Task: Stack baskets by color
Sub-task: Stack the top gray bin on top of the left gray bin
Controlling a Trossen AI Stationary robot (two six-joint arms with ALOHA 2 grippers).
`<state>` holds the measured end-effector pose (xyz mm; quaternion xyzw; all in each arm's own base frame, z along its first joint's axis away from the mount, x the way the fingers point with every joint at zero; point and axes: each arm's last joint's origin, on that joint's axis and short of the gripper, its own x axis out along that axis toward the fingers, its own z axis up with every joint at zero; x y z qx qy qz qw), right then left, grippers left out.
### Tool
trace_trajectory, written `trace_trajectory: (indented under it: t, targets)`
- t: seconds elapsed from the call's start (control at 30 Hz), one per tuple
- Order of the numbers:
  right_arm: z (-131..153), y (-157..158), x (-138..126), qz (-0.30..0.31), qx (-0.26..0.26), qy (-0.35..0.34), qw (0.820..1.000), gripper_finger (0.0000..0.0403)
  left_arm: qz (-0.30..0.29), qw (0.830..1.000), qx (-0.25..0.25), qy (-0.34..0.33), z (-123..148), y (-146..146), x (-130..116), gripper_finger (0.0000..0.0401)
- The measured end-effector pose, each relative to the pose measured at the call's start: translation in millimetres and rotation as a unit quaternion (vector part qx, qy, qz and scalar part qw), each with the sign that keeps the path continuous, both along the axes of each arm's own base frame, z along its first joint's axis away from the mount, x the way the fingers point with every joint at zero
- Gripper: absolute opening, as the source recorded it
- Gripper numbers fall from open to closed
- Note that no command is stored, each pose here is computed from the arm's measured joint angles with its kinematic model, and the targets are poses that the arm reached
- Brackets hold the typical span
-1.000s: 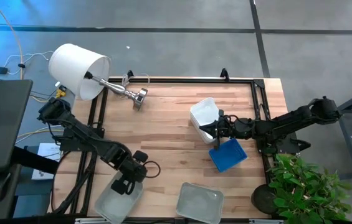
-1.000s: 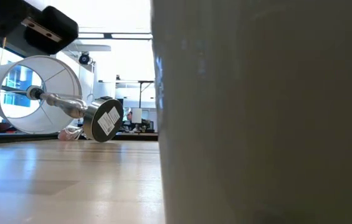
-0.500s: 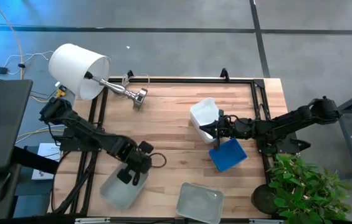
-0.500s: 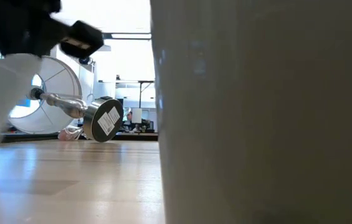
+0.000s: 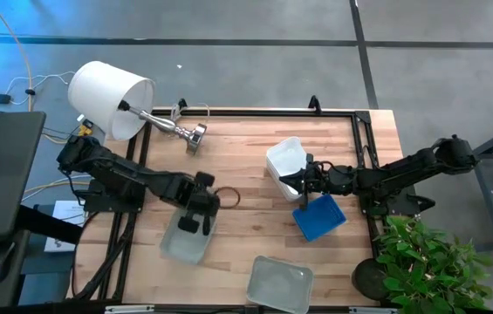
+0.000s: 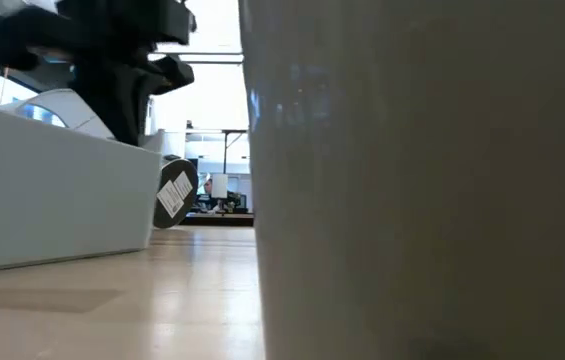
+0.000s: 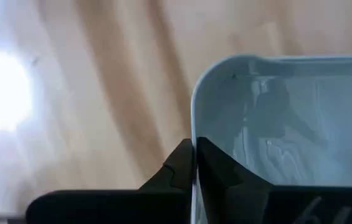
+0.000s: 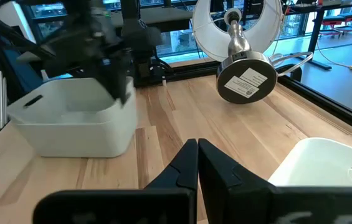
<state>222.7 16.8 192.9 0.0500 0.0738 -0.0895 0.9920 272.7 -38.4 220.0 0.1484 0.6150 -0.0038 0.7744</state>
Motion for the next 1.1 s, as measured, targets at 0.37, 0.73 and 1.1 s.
trace_trajectory:
  t: [0.37,0.73,1.1]
  targets:
    - [-0.2,0.0,0.0,0.000,-0.001,0.001,1.000,0.0000,0.093,0.996,0.013,0.001,0.3,29.3,0.1,0.0000]
    - [-0.2,0.0,0.0,0.000,-0.001,0.001,1.000,0.0000,0.124,0.991,0.046,0.014,0.2,33.9,-4.2,0.0000]
    - [-0.2,0.0,0.0,0.000,-0.001,0.001,1.000,0.0000,0.116,0.992,0.046,0.022,0.1,33.6,-5.4,0.0035]
